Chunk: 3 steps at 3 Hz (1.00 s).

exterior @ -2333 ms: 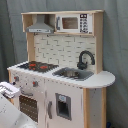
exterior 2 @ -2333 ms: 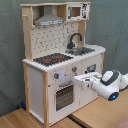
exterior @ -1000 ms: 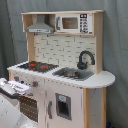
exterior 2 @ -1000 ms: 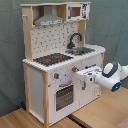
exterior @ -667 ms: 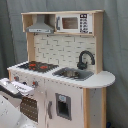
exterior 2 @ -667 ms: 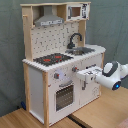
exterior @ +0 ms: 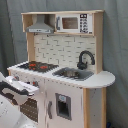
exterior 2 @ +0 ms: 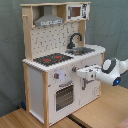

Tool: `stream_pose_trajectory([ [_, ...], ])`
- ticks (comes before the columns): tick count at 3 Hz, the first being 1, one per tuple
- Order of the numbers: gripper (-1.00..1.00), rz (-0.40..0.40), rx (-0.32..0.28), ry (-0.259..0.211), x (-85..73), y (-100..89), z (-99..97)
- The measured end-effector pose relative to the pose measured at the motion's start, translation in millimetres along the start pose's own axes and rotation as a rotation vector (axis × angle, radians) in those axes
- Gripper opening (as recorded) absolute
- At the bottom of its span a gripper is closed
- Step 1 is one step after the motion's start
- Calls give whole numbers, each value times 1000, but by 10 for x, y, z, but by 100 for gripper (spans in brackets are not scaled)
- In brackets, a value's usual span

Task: Play with the kitchen

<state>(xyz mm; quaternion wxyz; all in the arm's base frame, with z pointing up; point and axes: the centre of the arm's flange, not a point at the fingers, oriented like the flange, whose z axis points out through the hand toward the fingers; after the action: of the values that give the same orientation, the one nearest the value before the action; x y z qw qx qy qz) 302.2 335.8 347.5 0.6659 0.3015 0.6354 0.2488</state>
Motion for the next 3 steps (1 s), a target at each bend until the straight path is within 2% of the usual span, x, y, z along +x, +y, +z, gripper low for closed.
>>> stream_pose_trajectory([
  [1,100,-19,19,35,-63,-54,150],
  [2,100,-25,18,93,-28,54,211],
  [3,100,-30,30,134,80,82,261],
])
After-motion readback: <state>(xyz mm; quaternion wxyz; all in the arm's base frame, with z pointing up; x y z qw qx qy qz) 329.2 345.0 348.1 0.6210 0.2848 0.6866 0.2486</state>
